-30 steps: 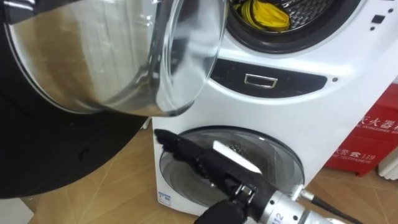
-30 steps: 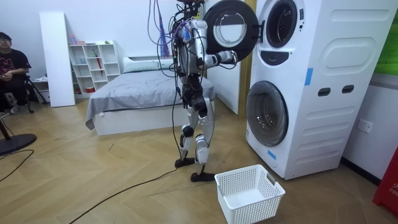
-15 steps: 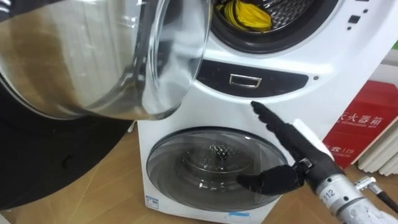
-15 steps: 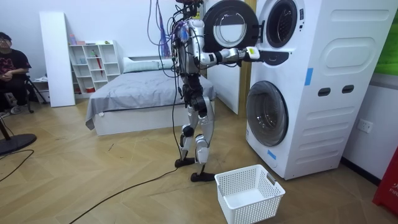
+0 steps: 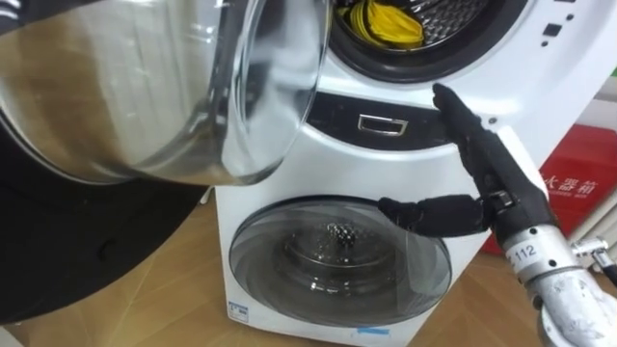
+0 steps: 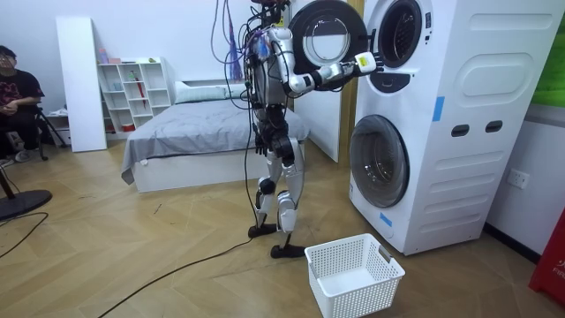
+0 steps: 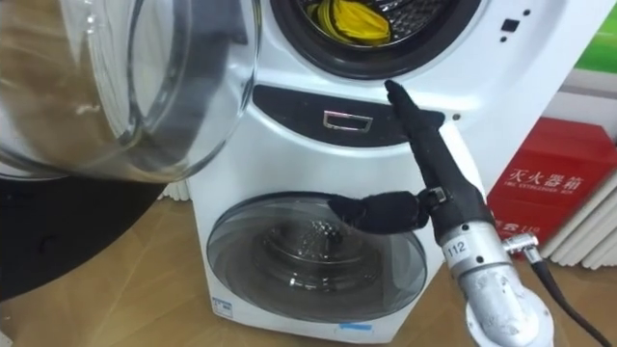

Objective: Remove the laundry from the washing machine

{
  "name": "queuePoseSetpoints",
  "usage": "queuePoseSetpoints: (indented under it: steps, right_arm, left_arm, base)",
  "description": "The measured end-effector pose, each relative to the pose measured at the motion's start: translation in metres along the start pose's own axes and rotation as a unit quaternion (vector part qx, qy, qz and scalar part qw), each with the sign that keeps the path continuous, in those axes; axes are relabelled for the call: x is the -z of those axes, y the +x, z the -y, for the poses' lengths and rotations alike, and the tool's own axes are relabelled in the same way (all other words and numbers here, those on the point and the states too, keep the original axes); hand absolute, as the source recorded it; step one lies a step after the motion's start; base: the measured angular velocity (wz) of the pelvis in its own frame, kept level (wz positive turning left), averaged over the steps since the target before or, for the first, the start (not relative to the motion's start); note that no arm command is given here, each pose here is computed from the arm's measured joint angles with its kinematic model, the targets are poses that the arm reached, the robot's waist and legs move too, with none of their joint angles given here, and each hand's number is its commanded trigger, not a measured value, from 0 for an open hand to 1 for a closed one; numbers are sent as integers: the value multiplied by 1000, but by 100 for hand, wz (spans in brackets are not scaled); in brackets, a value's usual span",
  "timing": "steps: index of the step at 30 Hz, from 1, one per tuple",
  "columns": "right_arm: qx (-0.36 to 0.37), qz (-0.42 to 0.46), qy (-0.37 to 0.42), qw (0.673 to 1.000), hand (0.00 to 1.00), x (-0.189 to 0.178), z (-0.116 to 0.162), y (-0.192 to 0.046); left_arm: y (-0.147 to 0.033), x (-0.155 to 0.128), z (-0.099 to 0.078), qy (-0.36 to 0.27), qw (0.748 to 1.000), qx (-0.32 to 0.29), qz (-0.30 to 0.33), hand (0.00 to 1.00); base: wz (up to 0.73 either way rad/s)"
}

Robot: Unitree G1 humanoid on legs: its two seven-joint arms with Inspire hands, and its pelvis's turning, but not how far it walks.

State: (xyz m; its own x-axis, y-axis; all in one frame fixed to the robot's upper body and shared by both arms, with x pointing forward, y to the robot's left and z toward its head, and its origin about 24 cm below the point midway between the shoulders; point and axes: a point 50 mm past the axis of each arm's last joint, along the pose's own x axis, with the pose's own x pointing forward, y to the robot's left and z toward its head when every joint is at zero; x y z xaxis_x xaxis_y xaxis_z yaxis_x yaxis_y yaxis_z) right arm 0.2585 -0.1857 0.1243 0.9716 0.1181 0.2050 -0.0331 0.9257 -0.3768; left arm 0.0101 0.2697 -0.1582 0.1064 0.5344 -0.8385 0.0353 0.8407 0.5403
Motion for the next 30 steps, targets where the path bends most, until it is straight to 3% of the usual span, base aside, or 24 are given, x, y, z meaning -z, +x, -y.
queuePoseSetpoints:
  steps: [4, 20, 30]
  right_arm:
    - [0, 10, 37, 999, 0, -4, -1, 3]
    - [24, 75, 55, 995, 0, -32, 3, 11]
    - [26, 63, 97, 993, 0, -26, 1, 13]
  left_arm:
    - [0, 1, 2, 1, 1000, 2, -3, 0]
    - [-2, 0, 7, 9, 1000, 8, 1, 0]
    - [-2, 0, 7, 7, 1000, 6, 0, 0]
  base:
    - [0]
    - [0]
    - [-4]
